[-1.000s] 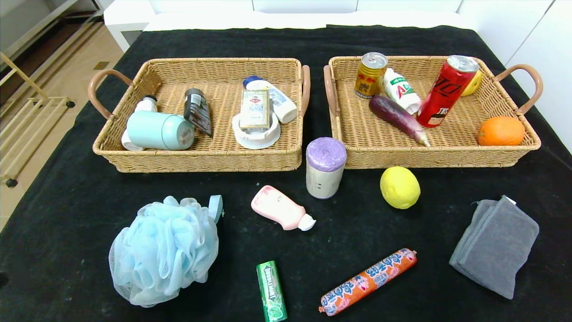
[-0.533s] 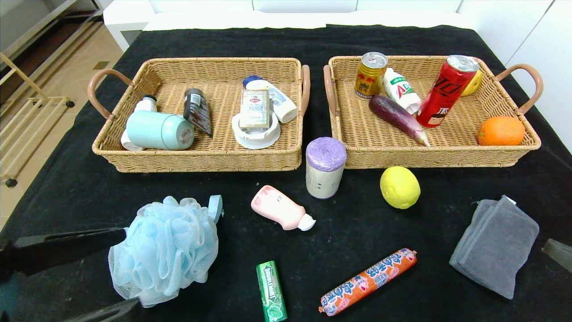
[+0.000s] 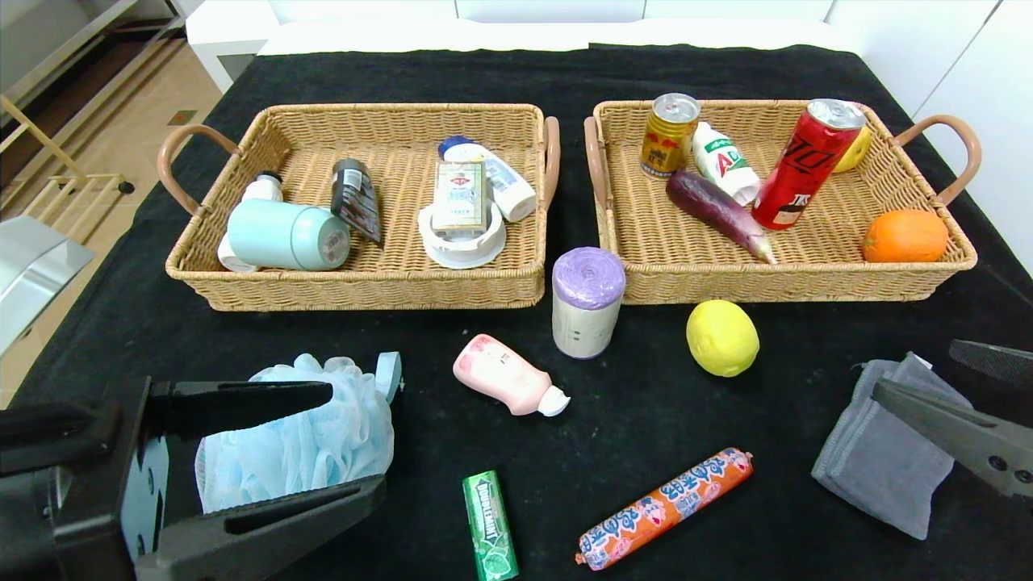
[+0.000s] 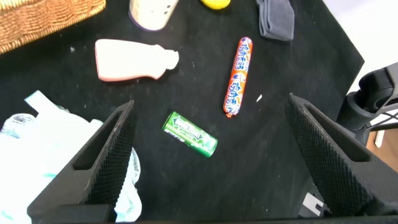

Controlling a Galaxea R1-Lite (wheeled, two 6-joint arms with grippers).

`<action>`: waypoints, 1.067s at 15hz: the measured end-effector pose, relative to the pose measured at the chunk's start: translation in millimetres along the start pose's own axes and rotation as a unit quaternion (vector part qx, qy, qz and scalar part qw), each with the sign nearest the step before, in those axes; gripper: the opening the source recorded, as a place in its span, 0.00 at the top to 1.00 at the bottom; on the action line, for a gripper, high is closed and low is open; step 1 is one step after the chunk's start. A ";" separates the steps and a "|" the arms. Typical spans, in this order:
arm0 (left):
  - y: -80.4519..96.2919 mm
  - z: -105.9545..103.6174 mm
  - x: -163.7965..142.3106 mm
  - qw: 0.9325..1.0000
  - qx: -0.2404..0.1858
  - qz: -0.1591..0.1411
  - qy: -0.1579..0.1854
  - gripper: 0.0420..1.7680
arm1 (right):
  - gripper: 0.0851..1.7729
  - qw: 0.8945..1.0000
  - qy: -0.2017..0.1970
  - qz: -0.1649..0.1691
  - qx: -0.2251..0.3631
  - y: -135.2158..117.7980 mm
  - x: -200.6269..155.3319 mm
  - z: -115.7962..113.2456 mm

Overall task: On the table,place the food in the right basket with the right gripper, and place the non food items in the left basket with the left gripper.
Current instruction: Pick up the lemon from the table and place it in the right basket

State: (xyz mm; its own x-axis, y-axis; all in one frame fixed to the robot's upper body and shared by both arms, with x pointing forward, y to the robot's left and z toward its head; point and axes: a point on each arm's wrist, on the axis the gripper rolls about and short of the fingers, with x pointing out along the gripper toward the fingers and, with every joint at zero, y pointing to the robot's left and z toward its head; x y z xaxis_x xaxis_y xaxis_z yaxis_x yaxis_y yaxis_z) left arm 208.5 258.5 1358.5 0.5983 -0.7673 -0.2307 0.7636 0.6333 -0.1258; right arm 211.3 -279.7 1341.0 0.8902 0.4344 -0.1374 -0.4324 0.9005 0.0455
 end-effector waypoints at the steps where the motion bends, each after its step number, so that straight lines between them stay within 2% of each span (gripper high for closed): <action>1: 0.0 0.7 0.0 1.000 0.000 0.000 -0.001 0.03 | 0.04 1.000 0.002 0.001 0.000 0.1 1.1 -0.5; 7: -1.7 2.2 -4.0 1.000 0.006 0.000 -0.009 0.03 | 0.04 1.000 0.015 -0.001 -0.001 -0.2 -1.4 -8.4; 9: -2.9 1.8 -7.0 1.000 0.008 0.000 -0.011 0.03 | 0.04 0.999 0.026 -0.039 -0.002 -2.1 -2.8 -7.6; 13: -4.2 1.2 -10.5 1.000 0.010 0.002 -0.015 0.03 | 0.04 0.991 0.090 -0.096 0.008 -4.8 -7.7 -3.4; 16: -4.5 0.9 -11.2 1.000 0.010 0.003 -0.015 0.03 | 0.04 0.987 0.099 -0.127 0.028 -5.7 -5.0 5.9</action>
State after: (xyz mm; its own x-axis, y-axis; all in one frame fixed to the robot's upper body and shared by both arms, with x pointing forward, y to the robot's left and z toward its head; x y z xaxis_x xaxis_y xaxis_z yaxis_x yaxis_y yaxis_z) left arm 198.6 264.1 1362.5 0.6095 -0.7664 -0.2031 0.7644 0.6360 -0.1061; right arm 210.2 -286.9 1347.3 0.9205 0.1877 -0.3427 -0.1857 0.9818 0.0390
